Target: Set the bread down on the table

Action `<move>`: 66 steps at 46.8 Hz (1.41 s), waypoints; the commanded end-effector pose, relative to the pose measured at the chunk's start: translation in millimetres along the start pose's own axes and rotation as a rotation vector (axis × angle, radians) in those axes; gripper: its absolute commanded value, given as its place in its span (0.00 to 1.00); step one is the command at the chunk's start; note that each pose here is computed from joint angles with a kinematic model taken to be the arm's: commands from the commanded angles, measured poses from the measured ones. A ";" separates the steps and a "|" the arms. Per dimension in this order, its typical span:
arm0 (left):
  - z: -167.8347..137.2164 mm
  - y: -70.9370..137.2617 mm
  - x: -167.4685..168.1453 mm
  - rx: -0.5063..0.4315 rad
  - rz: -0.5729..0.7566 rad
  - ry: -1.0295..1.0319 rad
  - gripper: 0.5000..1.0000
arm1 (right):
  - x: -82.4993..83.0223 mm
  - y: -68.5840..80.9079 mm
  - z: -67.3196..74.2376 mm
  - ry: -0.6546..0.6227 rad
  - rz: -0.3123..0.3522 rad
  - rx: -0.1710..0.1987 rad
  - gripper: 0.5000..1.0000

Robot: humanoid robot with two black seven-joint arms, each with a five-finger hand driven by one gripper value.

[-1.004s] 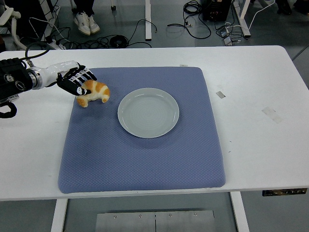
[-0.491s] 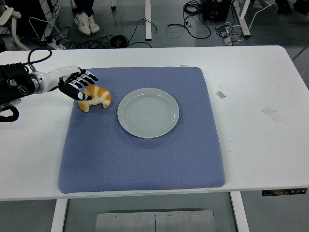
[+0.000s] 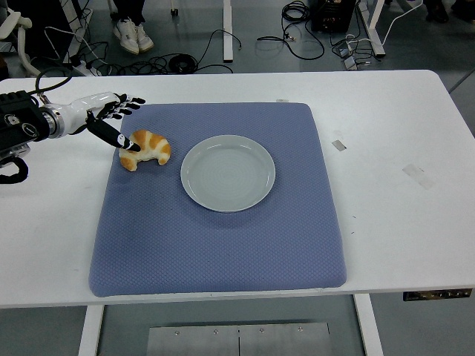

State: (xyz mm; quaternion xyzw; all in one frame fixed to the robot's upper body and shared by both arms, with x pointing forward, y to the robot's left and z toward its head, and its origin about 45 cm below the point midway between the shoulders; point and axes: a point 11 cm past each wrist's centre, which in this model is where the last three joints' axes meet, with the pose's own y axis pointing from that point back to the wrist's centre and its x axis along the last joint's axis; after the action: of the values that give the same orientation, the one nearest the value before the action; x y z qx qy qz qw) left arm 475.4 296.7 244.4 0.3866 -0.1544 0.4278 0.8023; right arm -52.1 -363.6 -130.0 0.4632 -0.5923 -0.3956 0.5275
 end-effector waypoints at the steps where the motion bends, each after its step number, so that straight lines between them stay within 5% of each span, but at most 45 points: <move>1: 2.7 0.0 1.9 -0.005 0.004 0.001 0.94 | 0.0 0.0 0.0 0.000 0.000 0.000 1.00; 66: 55.0 15.8 62.7 -0.202 0.169 0.423 0.94 | 0.0 0.0 0.0 0.000 0.000 0.000 1.00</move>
State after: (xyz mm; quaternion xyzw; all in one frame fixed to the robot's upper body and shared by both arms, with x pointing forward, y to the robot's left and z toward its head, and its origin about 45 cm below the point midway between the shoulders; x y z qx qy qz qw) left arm 502.5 293.5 318.6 0.2027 -0.0586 0.5408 0.8143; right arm -52.1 -363.7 -130.0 0.4632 -0.5923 -0.3956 0.5275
